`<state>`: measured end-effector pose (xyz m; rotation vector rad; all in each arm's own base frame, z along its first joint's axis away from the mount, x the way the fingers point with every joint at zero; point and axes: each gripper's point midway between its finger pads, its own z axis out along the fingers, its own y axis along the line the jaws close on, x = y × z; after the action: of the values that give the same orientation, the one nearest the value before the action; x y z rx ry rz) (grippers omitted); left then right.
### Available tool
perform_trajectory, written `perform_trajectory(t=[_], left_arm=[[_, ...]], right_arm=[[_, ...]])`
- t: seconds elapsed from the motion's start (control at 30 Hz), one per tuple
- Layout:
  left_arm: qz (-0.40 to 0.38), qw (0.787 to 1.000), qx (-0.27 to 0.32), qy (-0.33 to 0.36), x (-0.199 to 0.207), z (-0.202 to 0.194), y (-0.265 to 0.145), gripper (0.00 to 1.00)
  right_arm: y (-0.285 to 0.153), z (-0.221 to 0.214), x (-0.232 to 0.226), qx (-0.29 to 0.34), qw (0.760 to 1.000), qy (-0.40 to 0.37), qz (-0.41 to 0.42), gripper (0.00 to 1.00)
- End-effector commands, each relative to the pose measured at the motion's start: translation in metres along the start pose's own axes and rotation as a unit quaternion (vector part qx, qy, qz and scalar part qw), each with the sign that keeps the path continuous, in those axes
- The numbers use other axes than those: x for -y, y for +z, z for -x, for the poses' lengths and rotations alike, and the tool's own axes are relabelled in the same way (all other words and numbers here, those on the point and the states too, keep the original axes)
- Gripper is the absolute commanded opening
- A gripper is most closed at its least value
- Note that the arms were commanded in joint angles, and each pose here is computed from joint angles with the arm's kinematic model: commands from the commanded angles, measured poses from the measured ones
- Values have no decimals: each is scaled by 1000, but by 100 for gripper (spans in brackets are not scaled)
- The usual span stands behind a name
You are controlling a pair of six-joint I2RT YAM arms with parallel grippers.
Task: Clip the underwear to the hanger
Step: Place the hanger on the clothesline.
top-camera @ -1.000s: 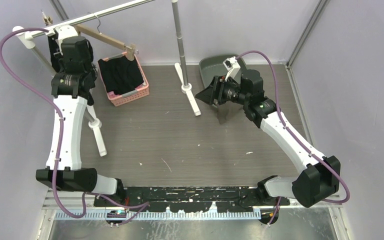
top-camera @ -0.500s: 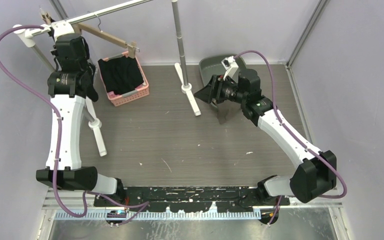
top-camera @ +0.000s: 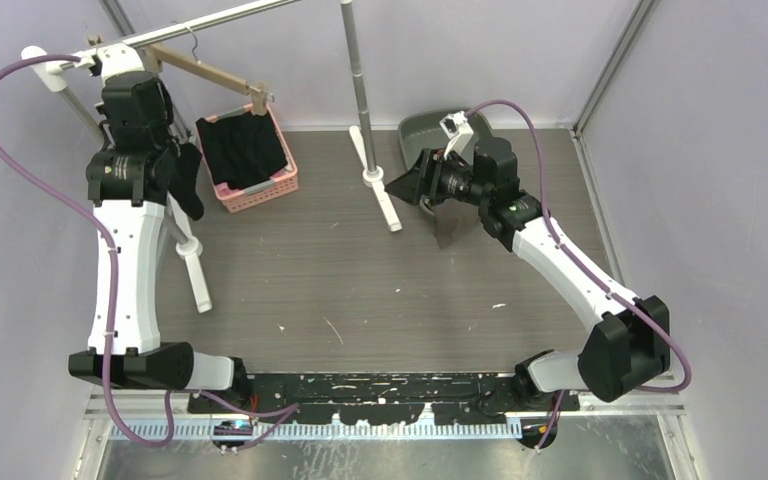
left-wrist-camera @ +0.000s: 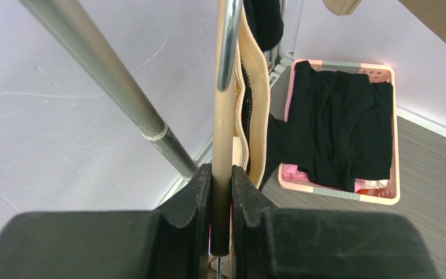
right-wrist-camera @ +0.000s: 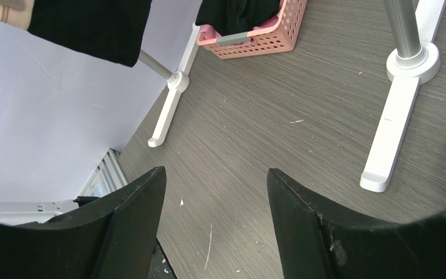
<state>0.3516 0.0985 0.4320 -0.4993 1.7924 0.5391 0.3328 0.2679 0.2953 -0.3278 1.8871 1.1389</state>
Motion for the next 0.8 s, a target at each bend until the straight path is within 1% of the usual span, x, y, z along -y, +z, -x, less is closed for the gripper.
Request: perform_trajectory(t=[0.0,0.33,0.6,0.67,0.77], left_arm=[[-3,994,88,-70,-20,54,-28,0],[-3,993,93,-71,-22,59,-32,0],[-20,993,84,-82,-16,47,-33,0],[-26,991,92,-90,-22,49,-43,0],[-32,991,92,-93,-22,47,-46,0]], right_arm=[[4,13,-13,20,999,-15,27,70],[10,15,-17,17,999,-17,36,70],[14,11,-16,15,999,-15,38,70],[15,10,-15,13,999,-14,38,70],[16,9,-15,12,999,-13,38,70]])
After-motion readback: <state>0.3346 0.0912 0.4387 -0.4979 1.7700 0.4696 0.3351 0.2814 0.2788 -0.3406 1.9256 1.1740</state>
